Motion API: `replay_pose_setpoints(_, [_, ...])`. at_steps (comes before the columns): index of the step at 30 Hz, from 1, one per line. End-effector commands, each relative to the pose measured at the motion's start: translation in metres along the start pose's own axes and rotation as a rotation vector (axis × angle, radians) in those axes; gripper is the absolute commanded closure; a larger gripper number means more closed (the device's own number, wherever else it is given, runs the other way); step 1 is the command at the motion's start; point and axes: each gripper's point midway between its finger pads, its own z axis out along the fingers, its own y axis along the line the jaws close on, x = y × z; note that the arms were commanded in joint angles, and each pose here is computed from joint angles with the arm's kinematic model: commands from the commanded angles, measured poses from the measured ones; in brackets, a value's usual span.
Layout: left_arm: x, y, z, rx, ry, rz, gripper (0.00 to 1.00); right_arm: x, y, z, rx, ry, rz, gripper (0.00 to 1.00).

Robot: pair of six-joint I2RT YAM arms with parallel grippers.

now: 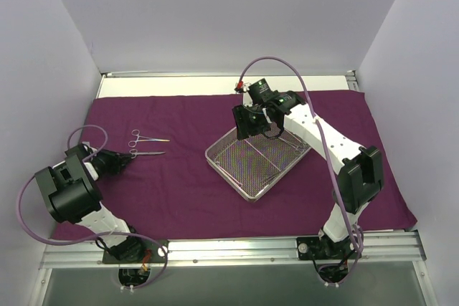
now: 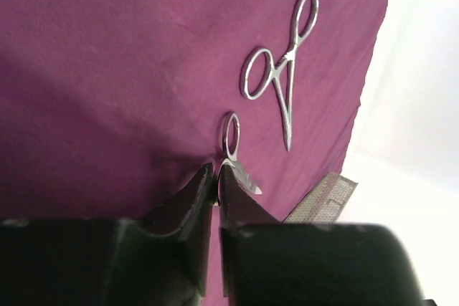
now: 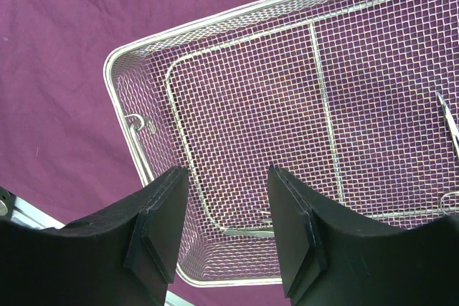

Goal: Open and lay out the surgical kit
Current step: Place the medical item in the surgical kit, then pick up the medical item from the container.

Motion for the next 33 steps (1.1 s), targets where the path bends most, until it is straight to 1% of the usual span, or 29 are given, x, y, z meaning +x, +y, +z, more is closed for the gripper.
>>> replay_pose_setpoints(1, [-0.013, 0.005, -0.001, -0.035, -0.028, 0.026, 0.79, 0.005, 0.002, 0.002, -0.002, 0.021, 0.002, 0.52])
replay_pose_setpoints(4, [-0.016, 0.009, -0.002, -0.063, -0.023, 0.028, 0.68, 0.006, 0.001, 0.003, -0.002, 0.022, 0.004, 0.52])
replay_pose_setpoints(5, [-0.012, 0.016, -0.003, -0.095, 0.001, 0.022, 0.63, 0.006, 0.002, 0.004, -0.004, 0.026, 0.006, 0.52])
replay_pose_setpoints(7, [-0.018, 0.013, -0.004, -0.105, 0.007, 0.029, 0.60, 0.006, 0.002, 0.004, -0.003, 0.024, 0.006, 0.52])
replay_pose_setpoints(8, [-0.013, 0.018, -0.006, -0.131, 0.031, 0.018, 0.55, 0.006, 0.002, 0.005, -0.005, 0.026, 0.005, 0.52])
replay_pose_setpoints(11, [-0.015, 0.014, -0.012, -0.154, 0.043, 0.048, 0.48, 0.006, 0.000, 0.006, 0.006, 0.030, 0.007, 0.52])
replay_pose_setpoints(12, [-0.015, 0.011, -0.014, -0.154, 0.043, 0.062, 0.07, 0.006, -0.003, 0.006, 0.023, 0.029, 0.013, 0.52])
replay_pose_setpoints(13, [-0.019, 0.007, -0.017, -0.160, 0.034, 0.076, 0.06, 0.005, -0.008, 0.006, 0.044, 0.027, 0.024, 0.52])
replay_pose_setpoints(15, [-0.015, 0.004, -0.026, -0.179, 0.046, 0.095, 0.06, 0.008, -0.024, 0.009, 0.091, 0.040, 0.080, 0.51])
replay_pose_setpoints(19, [-0.006, -0.008, -0.046, -0.192, 0.046, 0.132, 0.06, 0.010, -0.066, 0.015, 0.178, 0.043, 0.270, 0.51])
replay_pose_setpoints(20, [-0.002, -0.012, -0.056, -0.209, 0.034, 0.152, 0.06, 0.016, -0.078, 0.020, 0.206, 0.052, 0.310, 0.51])
replay_pose_setpoints(22, [0.002, -0.021, -0.065, -0.222, 0.021, 0.187, 0.06, 0.022, -0.108, 0.020, 0.263, 0.062, 0.406, 0.50])
replay_pose_setpoints(24, [0.012, -0.040, -0.078, -0.229, -0.008, 0.264, 0.06, 0.031, -0.135, 0.021, 0.308, 0.068, 0.536, 0.50])
replay_pose_setpoints(25, [0.016, -0.047, -0.081, -0.231, -0.014, 0.291, 0.06, 0.032, -0.142, 0.020, 0.319, 0.063, 0.568, 0.50])
replay_pose_setpoints(26, [0.032, -0.056, -0.082, -0.231, 0.014, 0.342, 0.06, 0.031, -0.150, 0.021, 0.347, 0.052, 0.589, 0.50])
replay_pose_setpoints(27, [0.034, -0.065, -0.082, -0.230, 0.008, 0.375, 0.06, 0.029, -0.156, 0.021, 0.357, 0.041, 0.588, 0.50])
replay_pose_setpoints(28, [0.046, -0.073, -0.080, -0.214, 0.031, 0.415, 0.06, 0.025, -0.160, 0.025, 0.339, 0.034, 0.545, 0.50])
replay_pose_setpoints(30, [0.053, -0.091, -0.077, -0.165, 0.045, 0.470, 0.06, 0.021, -0.167, 0.029, 0.343, 0.040, 0.477, 0.49])
replay_pose_setpoints(31, [0.056, -0.099, -0.076, -0.140, 0.053, 0.498, 0.06, 0.022, -0.170, 0.032, 0.348, 0.053, 0.447, 0.47])
replay_pose_setpoints(32, [0.057, -0.109, -0.074, -0.114, 0.058, 0.541, 0.06, 0.022, -0.171, 0.039, 0.335, 0.062, 0.417, 0.46])
replay_pose_setpoints(33, [0.068, -0.120, -0.072, -0.075, 0.087, 0.586, 0.06, 0.024, -0.168, 0.044, 0.297, 0.077, 0.353, 0.46])
